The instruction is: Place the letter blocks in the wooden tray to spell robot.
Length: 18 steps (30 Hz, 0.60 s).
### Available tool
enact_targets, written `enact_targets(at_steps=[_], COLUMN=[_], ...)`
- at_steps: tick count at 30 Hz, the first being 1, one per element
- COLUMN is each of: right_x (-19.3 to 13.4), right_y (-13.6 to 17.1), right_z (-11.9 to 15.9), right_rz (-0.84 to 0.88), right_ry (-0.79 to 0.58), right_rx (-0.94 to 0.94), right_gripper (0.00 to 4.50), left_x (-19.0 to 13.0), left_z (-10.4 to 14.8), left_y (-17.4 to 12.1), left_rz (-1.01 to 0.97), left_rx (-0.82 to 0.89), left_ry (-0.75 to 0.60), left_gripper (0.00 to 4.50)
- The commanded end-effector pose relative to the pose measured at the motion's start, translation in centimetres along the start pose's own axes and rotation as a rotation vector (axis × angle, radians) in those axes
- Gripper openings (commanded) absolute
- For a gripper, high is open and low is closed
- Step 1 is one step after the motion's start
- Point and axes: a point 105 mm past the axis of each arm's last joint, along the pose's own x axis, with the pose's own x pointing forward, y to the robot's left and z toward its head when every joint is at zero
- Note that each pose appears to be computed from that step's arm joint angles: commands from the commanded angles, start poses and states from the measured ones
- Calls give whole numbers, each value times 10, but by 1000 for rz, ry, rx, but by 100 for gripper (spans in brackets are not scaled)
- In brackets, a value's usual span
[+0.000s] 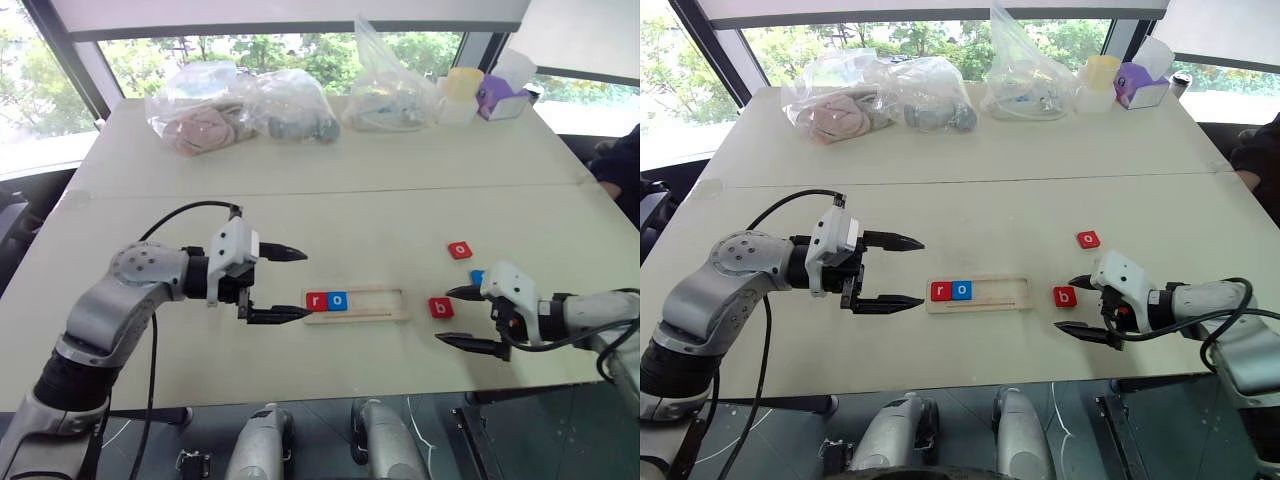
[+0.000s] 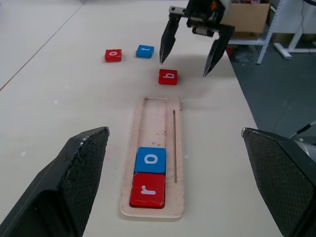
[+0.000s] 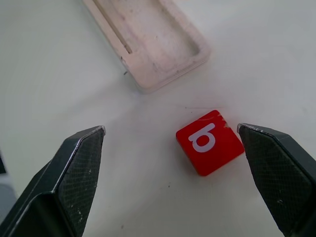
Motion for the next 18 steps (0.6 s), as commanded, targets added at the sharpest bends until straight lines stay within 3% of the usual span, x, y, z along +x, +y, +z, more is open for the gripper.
enact_targets(at_steps=[1,18], right_x=[3,7], right_y=[-11,-31], right_z=[1,-20], right_rz=[-17,8], right_ry=[-10,59], right_rx=[-58,-132], right_gripper=[442,442], left_x=[-6,-5], left_z=[11,15], left_y=[-2,-4], left_rz=[29,64], left_rx=[36,39], left_ry=[-7,-1], left_gripper=[450,450])
